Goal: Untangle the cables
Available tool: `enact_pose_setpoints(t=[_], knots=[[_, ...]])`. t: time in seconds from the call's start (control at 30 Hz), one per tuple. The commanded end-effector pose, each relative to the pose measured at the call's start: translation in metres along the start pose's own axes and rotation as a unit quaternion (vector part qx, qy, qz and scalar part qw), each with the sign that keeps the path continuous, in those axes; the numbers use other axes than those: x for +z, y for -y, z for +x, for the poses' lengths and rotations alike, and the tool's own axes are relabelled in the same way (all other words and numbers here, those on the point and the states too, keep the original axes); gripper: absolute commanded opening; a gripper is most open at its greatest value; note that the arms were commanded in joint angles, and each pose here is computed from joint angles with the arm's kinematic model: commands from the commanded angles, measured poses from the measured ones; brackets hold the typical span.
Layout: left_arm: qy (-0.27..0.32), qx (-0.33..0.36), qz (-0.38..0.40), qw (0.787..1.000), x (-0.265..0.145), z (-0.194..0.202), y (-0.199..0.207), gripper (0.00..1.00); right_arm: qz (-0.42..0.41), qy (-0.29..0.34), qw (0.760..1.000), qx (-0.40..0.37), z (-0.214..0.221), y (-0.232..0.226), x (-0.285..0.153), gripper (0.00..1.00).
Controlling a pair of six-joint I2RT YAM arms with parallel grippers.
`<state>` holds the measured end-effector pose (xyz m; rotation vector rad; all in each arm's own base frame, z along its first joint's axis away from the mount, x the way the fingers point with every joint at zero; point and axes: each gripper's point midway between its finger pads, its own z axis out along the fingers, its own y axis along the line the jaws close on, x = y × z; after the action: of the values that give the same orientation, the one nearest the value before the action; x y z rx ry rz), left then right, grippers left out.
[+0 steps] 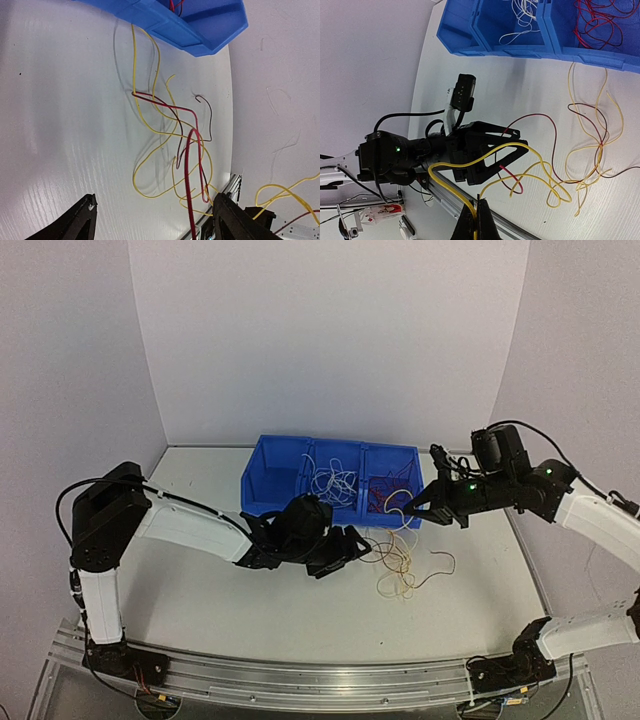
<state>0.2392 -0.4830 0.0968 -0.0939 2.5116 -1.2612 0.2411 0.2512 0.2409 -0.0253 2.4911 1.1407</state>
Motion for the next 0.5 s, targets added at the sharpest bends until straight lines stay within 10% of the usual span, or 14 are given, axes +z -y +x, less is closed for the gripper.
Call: enact_pose_setpoints(t=[0.0, 0.2, 0.47], knots=[[-0.027, -0.005, 0.052, 0.998, 0.013, 0.001, 0.024, 0.71, -0.010, 0.000, 1.000, 0.001, -0.001, -0.004, 0.004, 0.00], [-0.012, 0.012, 0.017, 1.000, 0.016, -0.011, 0.017, 0.01, 0.006, 0.011, 1.000, -0.008, -0.002, 0.004, 0.004, 0.00], [0.117, -0.054, -0.200, 0.971, -0.085, -0.064, -0.138, 0.00, 0.300, 0.121, 0.944, -0.071, -0.037, 0.097, -0.059, 0.00]])
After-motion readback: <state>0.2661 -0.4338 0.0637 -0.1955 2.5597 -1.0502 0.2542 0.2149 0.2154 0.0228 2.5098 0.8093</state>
